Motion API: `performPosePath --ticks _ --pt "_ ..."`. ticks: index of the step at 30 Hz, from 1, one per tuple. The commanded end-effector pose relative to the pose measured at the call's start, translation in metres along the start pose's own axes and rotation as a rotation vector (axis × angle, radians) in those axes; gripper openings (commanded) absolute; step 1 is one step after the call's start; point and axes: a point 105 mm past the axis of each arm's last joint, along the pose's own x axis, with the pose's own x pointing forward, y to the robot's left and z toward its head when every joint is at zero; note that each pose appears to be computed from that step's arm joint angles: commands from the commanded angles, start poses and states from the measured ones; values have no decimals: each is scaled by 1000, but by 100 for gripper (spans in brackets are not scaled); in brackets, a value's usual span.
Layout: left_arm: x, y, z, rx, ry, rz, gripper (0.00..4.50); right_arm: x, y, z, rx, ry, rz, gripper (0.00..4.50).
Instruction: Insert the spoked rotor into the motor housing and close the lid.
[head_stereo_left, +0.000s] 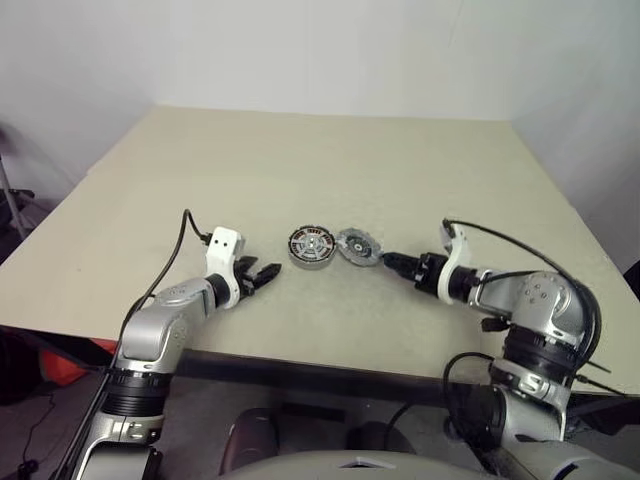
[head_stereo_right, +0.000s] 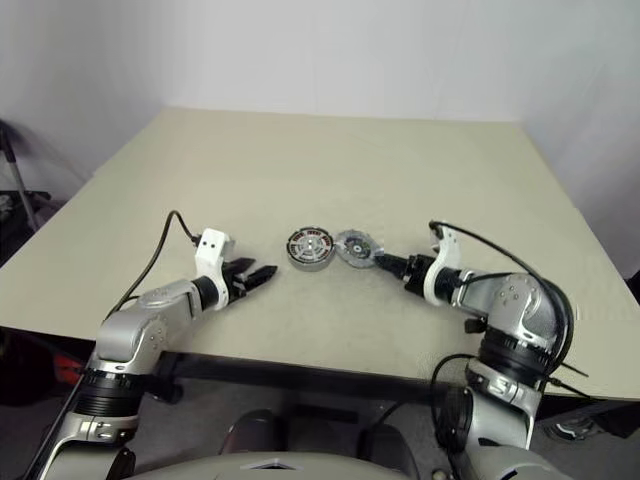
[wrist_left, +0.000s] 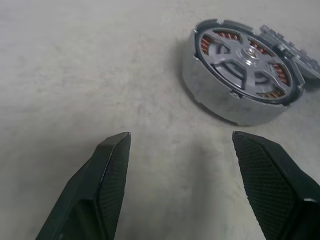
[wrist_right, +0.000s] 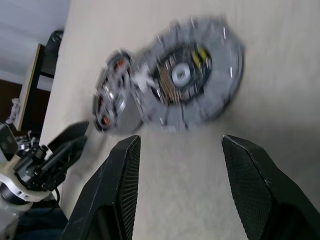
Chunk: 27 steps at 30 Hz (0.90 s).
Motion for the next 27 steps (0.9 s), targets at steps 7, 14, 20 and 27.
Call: performPosePath --ticks 7,14,20,27 --pt "-4 -2 17 82 -28 4 342 19 18 16 -5 -46 20 262" --pt "-9 -3 23 106 -41 17 342 29 16 16 -42 -28 -36 262" --pt "-12 0 15 98 -24 33 342 17 17 18 -61 -32 -39 262" --pt "-9 -1 12 98 -16 25 342 11 10 11 -62 -18 -51 296"
